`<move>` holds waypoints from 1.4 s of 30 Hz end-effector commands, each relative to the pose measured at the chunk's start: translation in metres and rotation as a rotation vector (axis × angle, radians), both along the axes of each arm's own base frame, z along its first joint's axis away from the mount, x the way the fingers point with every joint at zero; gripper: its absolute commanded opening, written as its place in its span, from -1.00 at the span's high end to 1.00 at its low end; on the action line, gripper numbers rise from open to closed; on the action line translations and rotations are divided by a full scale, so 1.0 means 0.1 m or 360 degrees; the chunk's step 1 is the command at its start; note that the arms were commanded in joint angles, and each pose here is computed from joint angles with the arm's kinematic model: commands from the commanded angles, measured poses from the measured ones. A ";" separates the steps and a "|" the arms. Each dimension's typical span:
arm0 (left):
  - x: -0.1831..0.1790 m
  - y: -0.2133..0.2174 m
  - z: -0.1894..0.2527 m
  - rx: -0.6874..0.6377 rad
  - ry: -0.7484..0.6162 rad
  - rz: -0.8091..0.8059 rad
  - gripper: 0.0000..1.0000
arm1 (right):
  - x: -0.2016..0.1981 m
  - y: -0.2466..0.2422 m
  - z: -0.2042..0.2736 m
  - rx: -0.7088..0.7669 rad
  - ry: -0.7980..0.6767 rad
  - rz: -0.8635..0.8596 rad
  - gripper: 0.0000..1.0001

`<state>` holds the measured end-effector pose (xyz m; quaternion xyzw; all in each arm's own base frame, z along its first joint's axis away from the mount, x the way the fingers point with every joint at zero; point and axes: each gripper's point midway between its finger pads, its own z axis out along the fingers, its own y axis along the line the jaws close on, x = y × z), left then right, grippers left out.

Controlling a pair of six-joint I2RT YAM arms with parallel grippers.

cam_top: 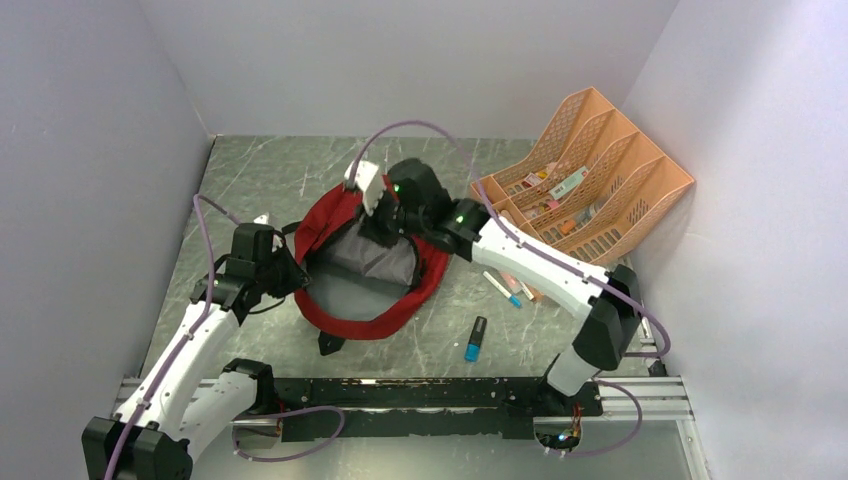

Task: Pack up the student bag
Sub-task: Adjust the student bag at the center of the board.

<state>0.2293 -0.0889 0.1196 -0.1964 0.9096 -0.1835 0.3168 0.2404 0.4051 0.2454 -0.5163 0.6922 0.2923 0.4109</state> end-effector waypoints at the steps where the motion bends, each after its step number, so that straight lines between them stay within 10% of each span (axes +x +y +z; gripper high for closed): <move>1: 0.03 -0.01 0.04 -0.0007 -0.0047 -0.0015 0.90 | 1.00 -0.29 0.05 0.0063 0.0000 -0.0570 0.75; 12: 0.02 0.00 0.08 -0.0003 -0.0058 -0.0021 0.90 | 1.67 -0.74 -0.97 -0.0226 0.0477 -0.0755 1.00; 31: 0.05 -0.02 0.09 -0.0003 -0.0050 -0.0031 0.90 | 0.35 -0.35 -1.23 -0.0299 0.0976 -0.0043 1.00; 42: 0.00 0.08 0.15 0.0048 -0.0057 0.0024 0.90 | -0.44 -0.06 -1.06 -0.0193 0.1026 -0.0076 1.00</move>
